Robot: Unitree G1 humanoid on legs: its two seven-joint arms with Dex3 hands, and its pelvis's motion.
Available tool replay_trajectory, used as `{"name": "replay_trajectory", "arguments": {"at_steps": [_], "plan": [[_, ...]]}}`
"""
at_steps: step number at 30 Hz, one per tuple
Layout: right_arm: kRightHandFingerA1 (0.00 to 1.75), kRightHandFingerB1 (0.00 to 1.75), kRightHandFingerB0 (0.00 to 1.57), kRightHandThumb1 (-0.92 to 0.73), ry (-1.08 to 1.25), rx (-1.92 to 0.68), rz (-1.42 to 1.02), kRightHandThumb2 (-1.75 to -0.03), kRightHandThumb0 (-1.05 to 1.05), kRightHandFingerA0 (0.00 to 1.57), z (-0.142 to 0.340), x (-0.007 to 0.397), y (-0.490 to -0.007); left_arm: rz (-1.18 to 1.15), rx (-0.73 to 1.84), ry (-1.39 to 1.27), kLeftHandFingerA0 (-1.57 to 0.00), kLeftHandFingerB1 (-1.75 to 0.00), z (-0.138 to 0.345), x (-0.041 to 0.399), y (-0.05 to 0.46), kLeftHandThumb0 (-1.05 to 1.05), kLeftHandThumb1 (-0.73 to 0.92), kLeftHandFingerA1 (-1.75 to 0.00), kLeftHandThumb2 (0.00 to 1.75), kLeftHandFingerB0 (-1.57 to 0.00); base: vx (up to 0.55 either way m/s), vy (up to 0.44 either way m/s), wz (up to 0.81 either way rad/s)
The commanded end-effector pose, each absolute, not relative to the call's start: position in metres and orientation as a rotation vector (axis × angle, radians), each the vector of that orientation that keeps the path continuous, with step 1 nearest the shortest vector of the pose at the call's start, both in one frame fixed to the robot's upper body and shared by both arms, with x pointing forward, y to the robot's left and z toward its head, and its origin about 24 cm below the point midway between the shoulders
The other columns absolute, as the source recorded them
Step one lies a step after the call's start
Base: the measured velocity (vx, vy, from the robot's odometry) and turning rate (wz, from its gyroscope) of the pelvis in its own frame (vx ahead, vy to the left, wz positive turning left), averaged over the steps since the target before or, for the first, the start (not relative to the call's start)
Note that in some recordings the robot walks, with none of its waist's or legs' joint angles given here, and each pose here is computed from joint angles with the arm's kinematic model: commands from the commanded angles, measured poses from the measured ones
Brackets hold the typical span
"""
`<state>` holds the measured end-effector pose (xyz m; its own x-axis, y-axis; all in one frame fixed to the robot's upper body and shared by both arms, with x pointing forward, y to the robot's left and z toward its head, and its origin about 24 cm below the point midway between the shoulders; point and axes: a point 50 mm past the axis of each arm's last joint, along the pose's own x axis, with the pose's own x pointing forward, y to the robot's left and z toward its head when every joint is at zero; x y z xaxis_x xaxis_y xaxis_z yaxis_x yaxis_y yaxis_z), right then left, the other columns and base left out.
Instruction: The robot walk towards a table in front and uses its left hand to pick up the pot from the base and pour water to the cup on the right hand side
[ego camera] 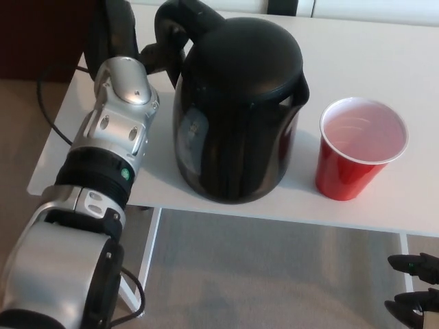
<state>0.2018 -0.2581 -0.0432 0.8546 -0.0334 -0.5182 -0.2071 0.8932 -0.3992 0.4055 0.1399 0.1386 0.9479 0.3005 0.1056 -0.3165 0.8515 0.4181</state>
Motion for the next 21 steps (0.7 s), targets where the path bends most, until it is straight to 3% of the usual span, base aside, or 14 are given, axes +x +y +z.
{"name": "replay_trajectory", "arguments": {"at_steps": [1, 7, 8, 10, 11, 12, 13, 14, 16, 17, 19, 20, 21], "plan": [[0.54, 0.46, 0.37, -0.48, 0.535, -0.466, 0.088, -0.67, -0.35, 0.51, -0.041, 0.203, -0.262, 0.320, 0.455, 0.012, -0.05, -0.19, 0.129, 0.405, 0.153, -0.56, 0.37, -0.35, 0.71, -0.08, 0.00, 0.000, 0.00], [0.54, 0.46, 0.37, -0.48, 0.523, -0.460, 0.081, -0.66, -0.34, 0.52, -0.039, 0.205, -0.262, 0.282, 0.460, 0.006, -0.06, -0.20, 0.135, 0.406, 0.160, -0.55, 0.37, -0.32, 0.71, -0.07, 0.00, 0.000, 0.00], [0.49, 0.40, 0.39, -0.55, 0.524, -0.472, 0.086, -0.56, -0.29, 0.57, -0.039, 0.205, -0.262, 0.228, 0.495, 0.001, -0.15, -0.22, 0.137, 0.407, 0.164, -0.49, 0.47, -0.38, 0.55, -0.03, 0.00, 0.000, 0.00], [0.48, 0.40, 0.39, -0.55, 0.526, -0.475, 0.084, -0.56, -0.29, 0.57, -0.037, 0.207, -0.263, 0.175, 0.508, 0.013, -0.23, -0.21, 0.139, 0.408, 0.169, -0.49, 0.48, -0.47, 0.56, -0.05, 0.00, 0.000, 0.00], [0.48, 0.40, 0.39, -0.55, 0.525, -0.474, 0.087, -0.56, -0.29, 0.57, -0.038, 0.207, -0.262, 0.155, 0.511, 0.025, -0.19, -0.20, 0.139, 0.408, 0.172, -0.53, 0.38, -0.47, 0.69, -0.05, 0.00, 0.000, 0.00], [0.48, 0.39, 0.39, -0.55, 0.526, -0.475, 0.088, -0.56, -0.28, 0.57, -0.038, 0.207, -0.262, 0.123, 0.515, 0.035, -0.09, -0.18, 0.139, 0.408, 0.175, -0.52, 0.38, -0.39, 0.67, -0.05, 0.00, 0.000, 0.00], [0.48, 0.39, 0.39, -0.55, 0.527, -0.476, 0.088, -0.56, -0.28, 0.57, -0.038, 0.207, -0.262, 0.088, 0.519, 0.043, -0.09, -0.18, 0.139, 0.408, 0.178, -0.52, 0.38, -0.39, 0.67, -0.05, 0.00, 0.000, 0.00], [0.47, 0.39, 0.39, -0.55, 0.532, -0.481, 0.088, -0.56, -0.27, 0.56, -0.038, 0.207, -0.262, 0.058, 0.531, 0.063, -0.11, -0.21, 0.139, 0.408, 0.182, -0.48, 0.45, -0.28, 0.55, -0.05, 0.00, 0.000, 0.00], [0.47, 0.39, 0.39, -0.55, 0.535, -0.485, 0.093, -0.56, -0.28, 0.57, -0.038, 0.207, -0.260, 0.022, 0.530, 0.080, -0.09, -0.17, 0.139, 0.407, 0.189, -0.51, 0.38, -0.31, 0.64, -0.04, 0.00, 0.000, 0.00], [0.48, 0.40, 0.38, -0.54, 0.528, -0.481, 0.095, -0.56, -0.27, 0.56, -0.038, 0.207, -0.260, -0.009, 0.527, 0.091, -0.06, -0.22, 0.140, 0.406, 0.193, -0.48, 0.44, -0.26, 0.53, -0.01, 0.00, 0.000, 0.00], [0.48, 0.39, 0.38, -0.54, 0.527, -0.481, 0.092, -0.56, -0.27, 0.56, -0.036, 0.208, -0.261, -0.036, 0.533, 0.097, -0.05, -0.22, 0.142, 0.406, 0.196, -0.50, 0.45, -0.26, 0.53, 0.00, 0.00, 0.000, 0.00], [0.48, 0.40, 0.39, -0.55, 0.523, -0.487, 0.091, -0.56, -0.26, 0.56, -0.035, 0.209, -0.262, -0.062, 0.532, 0.107, -0.01, -0.16, 0.145, 0.405, 0.199, -0.53, 0.35, -0.24, 0.73, 0.00, 0.00, 0.000, 0.00], [0.53, 0.46, 0.37, -0.47, 0.520, -0.493, 0.091, -0.67, -0.35, 0.52, -0.035, 0.209, -0.263, -0.086, 0.520, 0.111, 0.00, -0.13, 0.147, 0.404, 0.203, -0.53, 0.36, -0.20, 0.72, 0.00, 0.00, 0.000, 0.00]]}}
